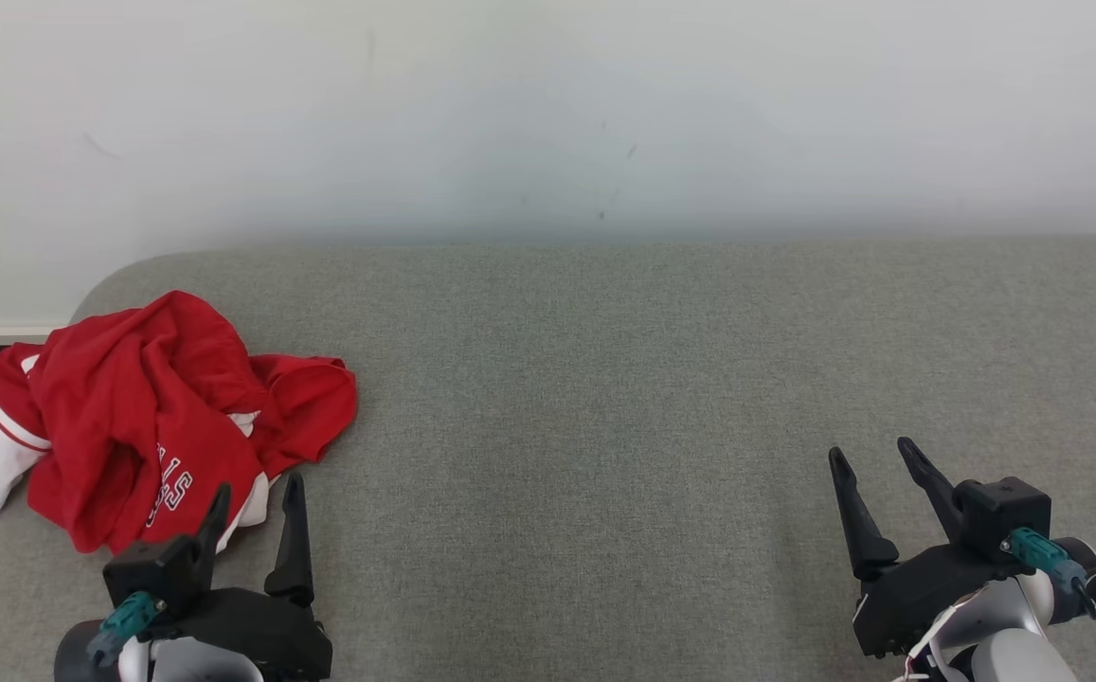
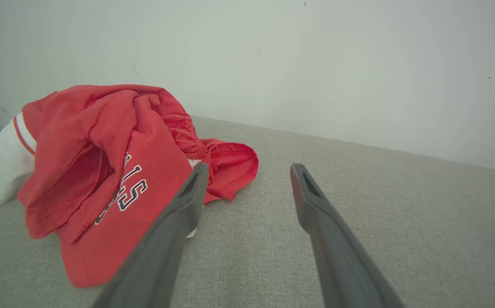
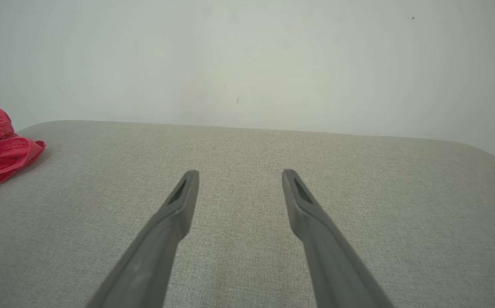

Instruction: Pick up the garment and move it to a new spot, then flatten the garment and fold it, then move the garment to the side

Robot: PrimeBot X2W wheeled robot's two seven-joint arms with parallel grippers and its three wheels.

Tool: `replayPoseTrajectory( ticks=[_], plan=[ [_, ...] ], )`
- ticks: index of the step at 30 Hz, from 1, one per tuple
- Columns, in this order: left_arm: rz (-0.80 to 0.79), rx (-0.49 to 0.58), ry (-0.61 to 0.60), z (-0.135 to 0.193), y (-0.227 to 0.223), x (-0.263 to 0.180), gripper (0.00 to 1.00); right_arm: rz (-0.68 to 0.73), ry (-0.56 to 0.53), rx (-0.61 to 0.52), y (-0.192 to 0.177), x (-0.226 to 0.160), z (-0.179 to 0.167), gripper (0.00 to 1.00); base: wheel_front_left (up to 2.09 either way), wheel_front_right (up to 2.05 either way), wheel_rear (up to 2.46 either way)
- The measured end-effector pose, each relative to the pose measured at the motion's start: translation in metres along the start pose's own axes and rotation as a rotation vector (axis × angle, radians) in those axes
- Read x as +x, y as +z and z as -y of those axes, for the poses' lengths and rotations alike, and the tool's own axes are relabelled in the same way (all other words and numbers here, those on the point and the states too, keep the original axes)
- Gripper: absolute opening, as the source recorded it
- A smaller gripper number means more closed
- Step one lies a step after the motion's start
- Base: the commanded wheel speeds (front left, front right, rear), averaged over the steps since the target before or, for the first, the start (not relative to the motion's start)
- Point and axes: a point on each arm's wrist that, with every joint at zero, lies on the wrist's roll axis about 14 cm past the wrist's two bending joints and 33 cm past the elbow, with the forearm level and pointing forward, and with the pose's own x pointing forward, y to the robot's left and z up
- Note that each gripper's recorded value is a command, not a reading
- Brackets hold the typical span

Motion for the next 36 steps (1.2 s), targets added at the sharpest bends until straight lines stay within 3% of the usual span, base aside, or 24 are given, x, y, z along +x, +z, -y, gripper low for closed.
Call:
replayPoseTrajectory(
  ticks=[18,36],
  plan=[
    [-0.002,-0.003,0.053,-0.018,0.000,-0.008,1.00,-0.005,0.045,0.003,-0.003,0.009,-0.015,1.00,0.00,0.00,0.00],
    [0.014,-0.004,0.285,-0.091,0.005,-0.058,1.00,-0.013,0.283,0.008,-0.008,0.043,-0.103,1.00,0.00,0.00,0.00]
  ],
)
